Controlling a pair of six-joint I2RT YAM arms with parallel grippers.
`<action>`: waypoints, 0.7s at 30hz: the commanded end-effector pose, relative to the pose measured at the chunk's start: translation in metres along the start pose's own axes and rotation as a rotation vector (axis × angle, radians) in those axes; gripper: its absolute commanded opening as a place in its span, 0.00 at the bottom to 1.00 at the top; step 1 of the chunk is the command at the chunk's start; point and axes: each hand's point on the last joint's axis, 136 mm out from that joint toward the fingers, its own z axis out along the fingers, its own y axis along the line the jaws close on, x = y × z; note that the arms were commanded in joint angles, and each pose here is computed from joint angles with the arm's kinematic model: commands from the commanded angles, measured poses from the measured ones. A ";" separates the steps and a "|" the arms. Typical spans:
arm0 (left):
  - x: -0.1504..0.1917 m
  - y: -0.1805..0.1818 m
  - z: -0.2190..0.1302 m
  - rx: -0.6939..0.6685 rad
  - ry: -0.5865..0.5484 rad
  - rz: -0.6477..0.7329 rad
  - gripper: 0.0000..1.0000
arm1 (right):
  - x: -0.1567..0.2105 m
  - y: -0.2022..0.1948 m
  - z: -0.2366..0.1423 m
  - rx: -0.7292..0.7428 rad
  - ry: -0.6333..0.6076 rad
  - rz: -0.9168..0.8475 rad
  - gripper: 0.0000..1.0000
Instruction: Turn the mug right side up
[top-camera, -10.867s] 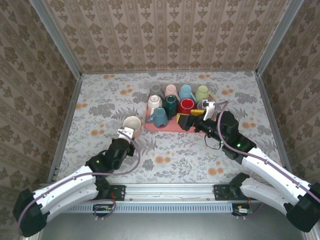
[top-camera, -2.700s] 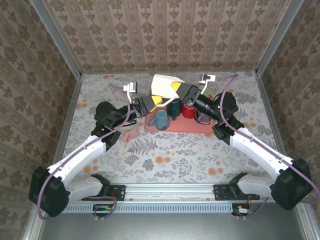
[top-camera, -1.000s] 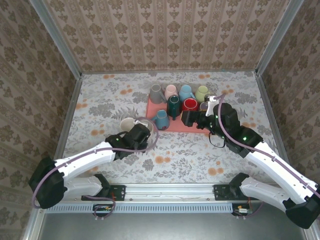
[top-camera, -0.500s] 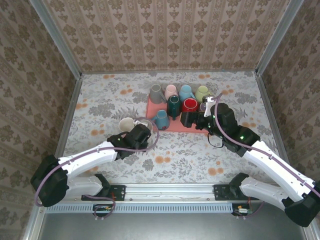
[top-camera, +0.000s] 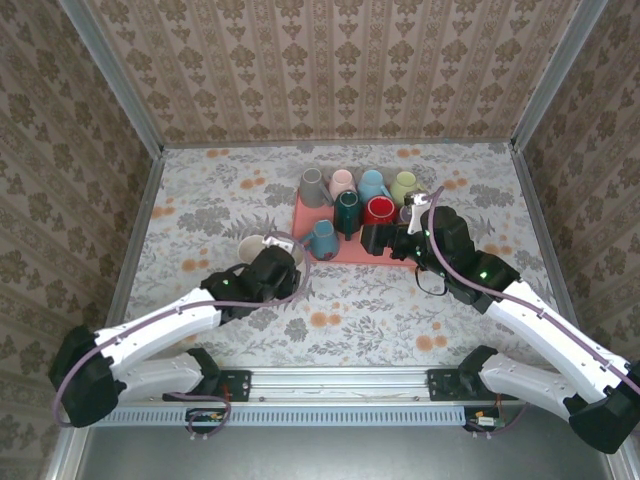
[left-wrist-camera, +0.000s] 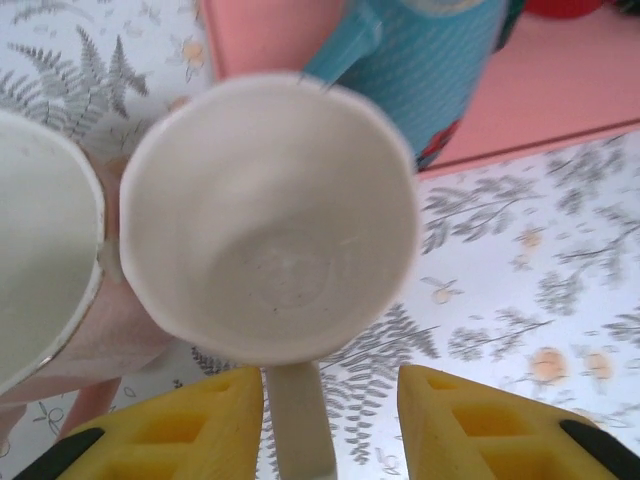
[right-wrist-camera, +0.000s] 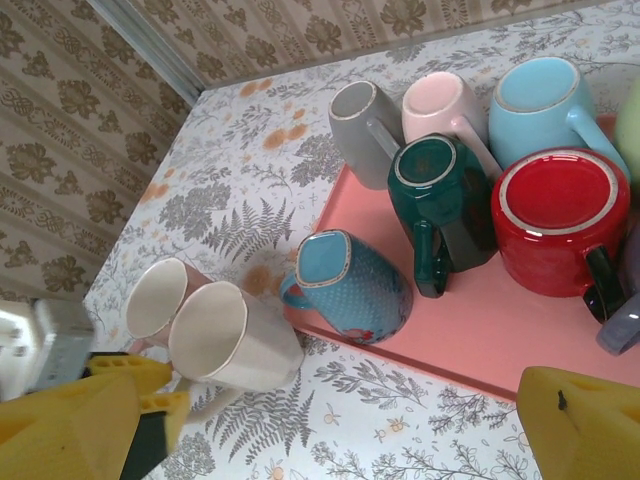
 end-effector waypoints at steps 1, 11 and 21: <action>-0.021 -0.009 -0.030 0.058 -0.035 -0.003 0.41 | -0.009 0.003 -0.007 0.001 -0.008 -0.033 0.98; -0.073 0.019 -0.083 0.095 -0.087 0.046 0.43 | -0.008 0.003 0.022 0.069 0.116 -0.140 0.97; -0.104 -0.003 -0.073 0.192 -0.147 0.149 0.44 | -0.031 -0.046 0.099 0.303 0.349 -0.159 0.89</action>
